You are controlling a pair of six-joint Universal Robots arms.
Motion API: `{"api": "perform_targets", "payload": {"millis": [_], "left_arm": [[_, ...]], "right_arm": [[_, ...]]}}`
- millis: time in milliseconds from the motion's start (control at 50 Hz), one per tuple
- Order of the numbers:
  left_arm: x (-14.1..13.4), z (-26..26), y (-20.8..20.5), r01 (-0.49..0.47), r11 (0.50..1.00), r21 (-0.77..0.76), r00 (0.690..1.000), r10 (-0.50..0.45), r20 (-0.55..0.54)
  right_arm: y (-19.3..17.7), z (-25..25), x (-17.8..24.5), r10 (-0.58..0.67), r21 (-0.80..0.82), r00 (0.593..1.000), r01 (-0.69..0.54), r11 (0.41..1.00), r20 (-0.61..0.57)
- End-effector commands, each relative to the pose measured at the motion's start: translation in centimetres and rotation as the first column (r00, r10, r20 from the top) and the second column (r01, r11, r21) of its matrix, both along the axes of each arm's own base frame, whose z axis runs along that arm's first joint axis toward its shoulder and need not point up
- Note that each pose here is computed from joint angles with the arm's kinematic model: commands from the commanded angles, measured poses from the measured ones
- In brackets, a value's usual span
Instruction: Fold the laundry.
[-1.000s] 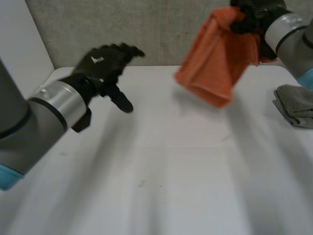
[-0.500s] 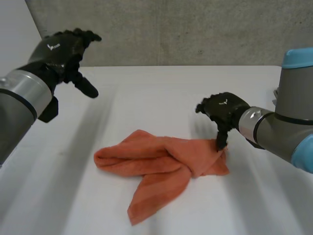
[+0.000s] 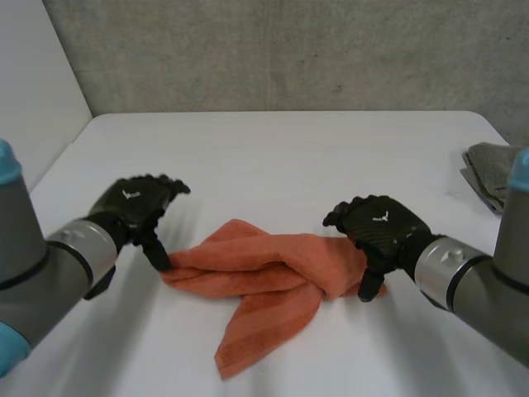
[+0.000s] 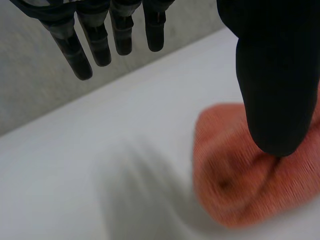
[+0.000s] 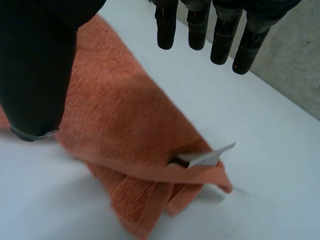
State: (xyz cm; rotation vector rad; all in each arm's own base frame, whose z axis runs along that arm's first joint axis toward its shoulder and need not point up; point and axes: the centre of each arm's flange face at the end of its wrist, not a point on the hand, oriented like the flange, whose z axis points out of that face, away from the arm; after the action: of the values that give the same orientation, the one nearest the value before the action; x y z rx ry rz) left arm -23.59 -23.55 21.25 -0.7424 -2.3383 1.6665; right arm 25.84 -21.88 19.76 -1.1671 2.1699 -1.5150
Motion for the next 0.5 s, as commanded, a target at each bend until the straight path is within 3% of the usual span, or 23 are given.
{"api": "perform_targets", "payload": {"millis": [20,280,340,440,500], "left_arm": [[-0.6,-3.6,-0.4,0.016,0.997,0.069,1.0,-0.018,0.025],[-1.5,-6.1,-2.8,-0.004,0.996,0.091,0.999,-0.001,0.052],[-1.0,-4.6,-4.6,-0.08,0.997,0.021,0.995,0.079,0.052],[1.0,0.7,-9.0,-0.287,0.935,-0.209,0.957,0.287,-0.028],[0.6,4.8,-9.4,-0.284,0.905,-0.318,0.959,0.26,-0.115]], "right_arm": [[0.6,-1.8,-0.2,-0.008,-0.003,1.0,0.008,1.0,0.006],[0.8,-2.6,-0.4,-0.017,0.01,1.0,0.017,1.0,0.024],[0.9,-2.6,-0.4,-0.016,0.012,1.0,0.016,1.0,0.024],[0.7,-2.4,-0.6,-0.023,0.003,0.999,0.023,1.0,0.027],[0.4,-1.9,-0.8,-0.035,-0.016,0.999,0.036,0.999,0.034]]}}
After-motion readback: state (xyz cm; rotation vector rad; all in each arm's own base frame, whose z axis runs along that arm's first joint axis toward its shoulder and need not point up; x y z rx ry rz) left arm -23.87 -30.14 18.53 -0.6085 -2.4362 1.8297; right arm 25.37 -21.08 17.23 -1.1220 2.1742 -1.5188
